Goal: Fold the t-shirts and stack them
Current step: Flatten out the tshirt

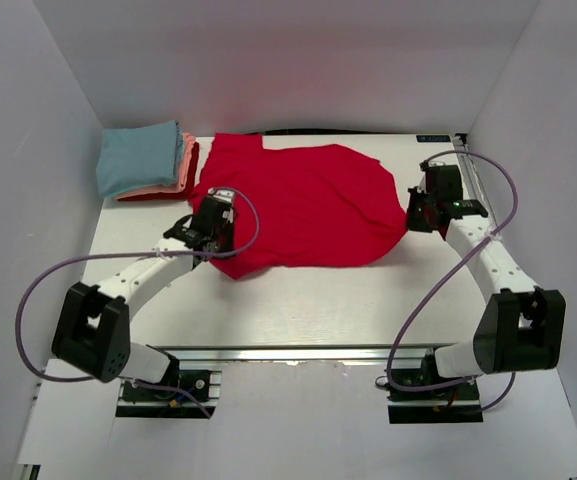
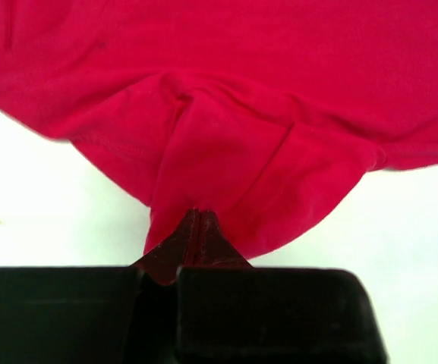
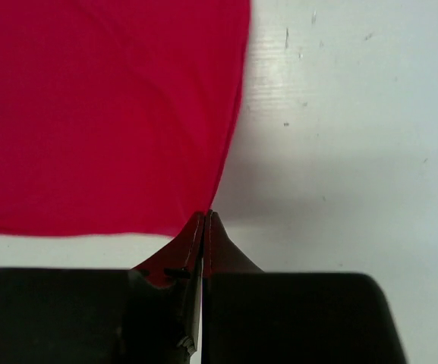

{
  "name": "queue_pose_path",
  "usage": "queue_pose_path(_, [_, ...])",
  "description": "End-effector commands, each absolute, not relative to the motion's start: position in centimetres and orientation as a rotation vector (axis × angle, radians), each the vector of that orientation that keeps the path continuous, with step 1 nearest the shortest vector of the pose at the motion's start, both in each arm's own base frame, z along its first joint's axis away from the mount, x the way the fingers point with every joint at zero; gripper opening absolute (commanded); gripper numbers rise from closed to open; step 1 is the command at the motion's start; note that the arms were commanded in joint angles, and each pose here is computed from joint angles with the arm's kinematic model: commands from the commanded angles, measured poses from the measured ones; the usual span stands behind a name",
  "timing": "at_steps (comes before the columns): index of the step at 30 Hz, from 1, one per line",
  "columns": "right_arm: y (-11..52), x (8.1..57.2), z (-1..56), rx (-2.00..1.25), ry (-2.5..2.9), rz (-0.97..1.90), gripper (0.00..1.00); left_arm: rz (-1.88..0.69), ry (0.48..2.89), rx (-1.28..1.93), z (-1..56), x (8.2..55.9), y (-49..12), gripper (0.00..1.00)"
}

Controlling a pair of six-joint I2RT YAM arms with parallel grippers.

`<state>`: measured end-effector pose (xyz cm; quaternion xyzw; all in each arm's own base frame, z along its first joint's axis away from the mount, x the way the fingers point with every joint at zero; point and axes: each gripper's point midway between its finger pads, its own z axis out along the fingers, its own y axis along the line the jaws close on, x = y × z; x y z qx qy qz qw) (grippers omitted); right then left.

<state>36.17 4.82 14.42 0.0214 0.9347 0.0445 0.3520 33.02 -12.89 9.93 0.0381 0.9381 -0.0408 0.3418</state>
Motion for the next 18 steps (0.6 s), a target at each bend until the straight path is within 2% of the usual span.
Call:
queue_pose_path(1, [4.5,35.7,16.1,0.125,2.356,0.119,0.00,-0.293,2.282,-0.012,14.4,32.7,-15.0,0.00])
queue_pose_path(6, [3.9,32.4,12.3,0.251,2.527,0.081,0.00,-0.230,2.395,-0.016,10.3,29.6,-13.6,0.00])
queue_pose_path(11, [2.5,29.3,8.3,0.332,2.710,-0.056,0.00,-0.281,2.436,-0.021,9.7,27.9,-13.9,0.00])
queue_pose_path(18, [2.0,26.3,6.3,0.447,2.828,-0.123,0.00,-0.246,2.481,-0.048,9.9,25.6,-12.9,0.00])
